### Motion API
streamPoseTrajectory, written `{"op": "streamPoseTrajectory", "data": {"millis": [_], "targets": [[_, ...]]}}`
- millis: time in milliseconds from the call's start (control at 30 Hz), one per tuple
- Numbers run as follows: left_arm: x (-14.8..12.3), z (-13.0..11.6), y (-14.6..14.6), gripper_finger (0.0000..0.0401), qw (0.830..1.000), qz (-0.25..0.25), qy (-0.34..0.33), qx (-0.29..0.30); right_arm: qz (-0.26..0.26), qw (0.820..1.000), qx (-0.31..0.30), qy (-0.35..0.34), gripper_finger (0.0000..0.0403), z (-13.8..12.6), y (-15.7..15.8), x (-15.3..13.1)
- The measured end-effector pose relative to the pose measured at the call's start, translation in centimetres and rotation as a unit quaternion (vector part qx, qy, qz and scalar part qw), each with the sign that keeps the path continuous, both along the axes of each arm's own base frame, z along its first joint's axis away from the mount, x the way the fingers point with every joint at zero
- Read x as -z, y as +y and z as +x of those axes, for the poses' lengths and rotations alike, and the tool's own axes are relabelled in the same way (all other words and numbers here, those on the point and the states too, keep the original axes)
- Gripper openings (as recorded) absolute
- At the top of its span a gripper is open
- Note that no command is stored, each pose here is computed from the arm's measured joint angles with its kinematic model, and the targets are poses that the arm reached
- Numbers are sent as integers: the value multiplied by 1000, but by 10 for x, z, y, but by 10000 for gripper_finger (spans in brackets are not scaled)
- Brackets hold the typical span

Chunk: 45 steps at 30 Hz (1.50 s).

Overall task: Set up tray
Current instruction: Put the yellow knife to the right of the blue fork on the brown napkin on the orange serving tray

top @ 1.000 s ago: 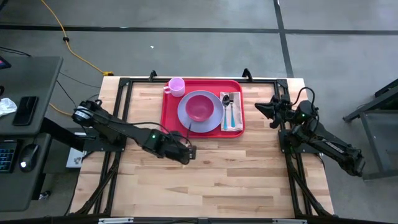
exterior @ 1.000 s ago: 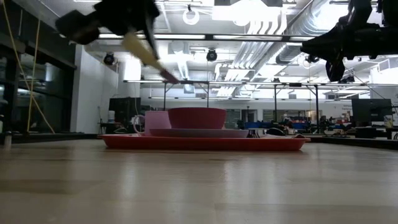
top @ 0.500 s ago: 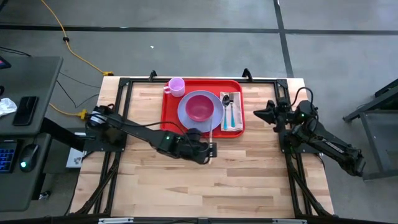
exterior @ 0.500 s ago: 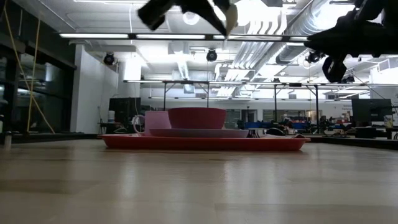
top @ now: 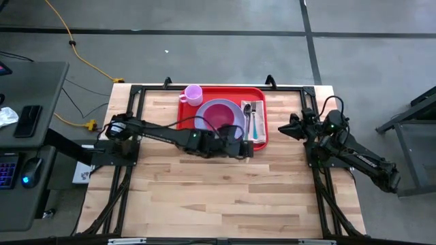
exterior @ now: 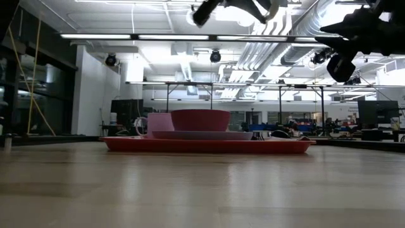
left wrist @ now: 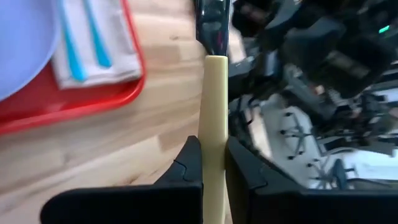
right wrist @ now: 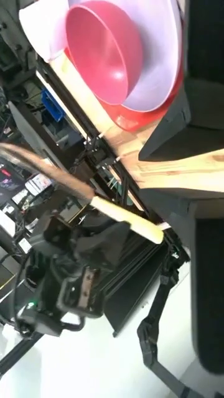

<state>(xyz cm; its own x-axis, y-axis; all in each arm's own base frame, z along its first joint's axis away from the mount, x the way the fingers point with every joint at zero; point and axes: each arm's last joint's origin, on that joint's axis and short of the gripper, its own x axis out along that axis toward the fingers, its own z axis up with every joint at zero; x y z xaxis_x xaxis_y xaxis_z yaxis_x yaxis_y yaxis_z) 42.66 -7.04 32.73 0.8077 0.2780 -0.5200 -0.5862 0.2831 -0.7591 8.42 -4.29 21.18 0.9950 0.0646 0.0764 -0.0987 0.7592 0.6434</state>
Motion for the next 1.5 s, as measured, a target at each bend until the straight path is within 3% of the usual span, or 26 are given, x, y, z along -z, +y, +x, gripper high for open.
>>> {"op": "streamPoseTrajectory", "data": {"millis": [467, 700, 1033, 1500], "targets": [[-2, 20, 20, 56, 998, 9, -67, 6, 17, 999, -18, -32, 177, 26, -4, -8], [6, 24, 20, 56, 998, 9, -59, 6, 25, 998, -43, -45, 224, 48, -6, -6], [6, 25, 25, 56, 998, 11, -60, -3, 50, 995, -74, -53, 232, 73, -5, -1], [6, 24, 26, 56, 998, 14, -56, 0, 2, 992, -119, -34, 232, 115, -13, -24]]}}
